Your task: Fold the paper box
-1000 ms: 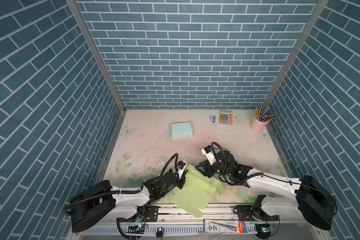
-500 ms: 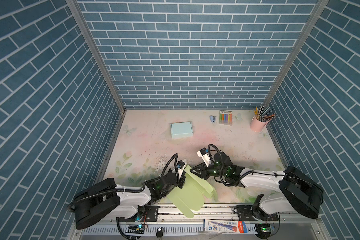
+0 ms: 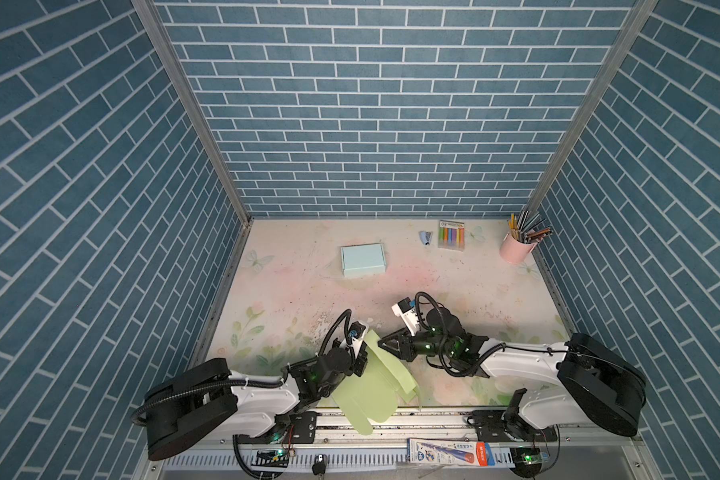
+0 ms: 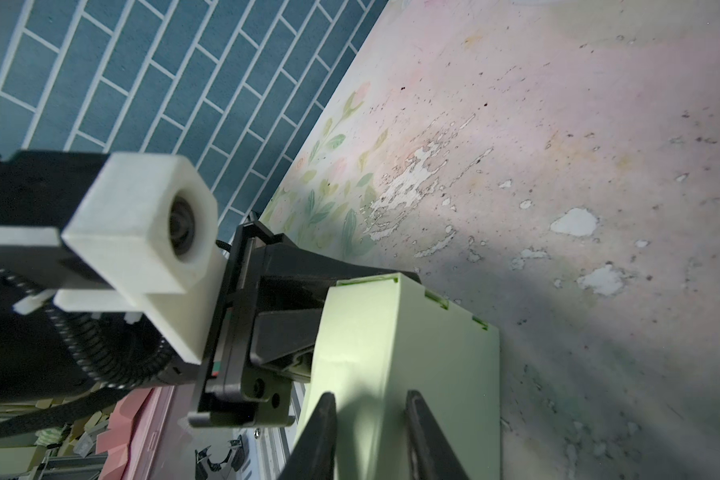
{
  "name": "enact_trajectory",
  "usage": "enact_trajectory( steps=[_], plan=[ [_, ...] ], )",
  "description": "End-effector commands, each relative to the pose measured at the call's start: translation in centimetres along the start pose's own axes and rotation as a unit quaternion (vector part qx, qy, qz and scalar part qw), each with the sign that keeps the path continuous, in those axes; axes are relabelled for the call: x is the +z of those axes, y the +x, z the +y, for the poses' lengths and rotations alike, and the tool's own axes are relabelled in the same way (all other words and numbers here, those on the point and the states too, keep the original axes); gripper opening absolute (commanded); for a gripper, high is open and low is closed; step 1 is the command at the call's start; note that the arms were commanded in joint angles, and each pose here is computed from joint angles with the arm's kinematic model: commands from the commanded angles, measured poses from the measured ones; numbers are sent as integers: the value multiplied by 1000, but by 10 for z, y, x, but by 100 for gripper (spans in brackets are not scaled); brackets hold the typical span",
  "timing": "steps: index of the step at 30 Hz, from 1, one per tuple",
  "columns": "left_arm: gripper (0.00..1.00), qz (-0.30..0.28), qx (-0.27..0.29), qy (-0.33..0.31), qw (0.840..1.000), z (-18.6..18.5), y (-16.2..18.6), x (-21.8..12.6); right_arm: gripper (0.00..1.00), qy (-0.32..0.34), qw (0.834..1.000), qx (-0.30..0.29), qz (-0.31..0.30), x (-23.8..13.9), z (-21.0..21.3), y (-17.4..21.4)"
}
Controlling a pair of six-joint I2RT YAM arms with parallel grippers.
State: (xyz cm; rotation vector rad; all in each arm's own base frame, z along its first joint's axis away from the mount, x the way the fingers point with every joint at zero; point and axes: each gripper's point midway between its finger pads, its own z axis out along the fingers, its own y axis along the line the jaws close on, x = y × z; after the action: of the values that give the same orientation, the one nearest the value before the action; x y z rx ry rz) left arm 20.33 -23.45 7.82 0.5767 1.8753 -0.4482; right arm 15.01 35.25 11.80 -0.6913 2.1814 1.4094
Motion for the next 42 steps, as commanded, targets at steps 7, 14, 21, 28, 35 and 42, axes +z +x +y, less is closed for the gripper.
enact_trajectory(
  steps=[7, 14, 21, 28, 35, 42],
  plan=[
    [23, 2, -3, -10, 1000, 5, 12, -1, 28, 4, 1000, 12, -7, 1, -1, 1],
    [26, 8, 2, -15, 1000, 6, 17, 1, 27, 8, 1000, 13, -9, 1, -2, 1],
    [21, 16, 8, -29, 999, 11, 26, 3, 26, 5, 1000, 15, -8, 1, -1, 1],
    [16, 20, 13, -33, 999, 10, 30, 9, 26, -9, 1000, 21, -2, 5, 5, 6],
    [14, 20, 12, -31, 999, 9, 31, 9, 25, -30, 999, 32, -2, 8, 12, 10],
    [14, 21, 16, -29, 999, 9, 32, 8, 36, -13, 999, 21, -40, -11, 16, -10]
  ],
)
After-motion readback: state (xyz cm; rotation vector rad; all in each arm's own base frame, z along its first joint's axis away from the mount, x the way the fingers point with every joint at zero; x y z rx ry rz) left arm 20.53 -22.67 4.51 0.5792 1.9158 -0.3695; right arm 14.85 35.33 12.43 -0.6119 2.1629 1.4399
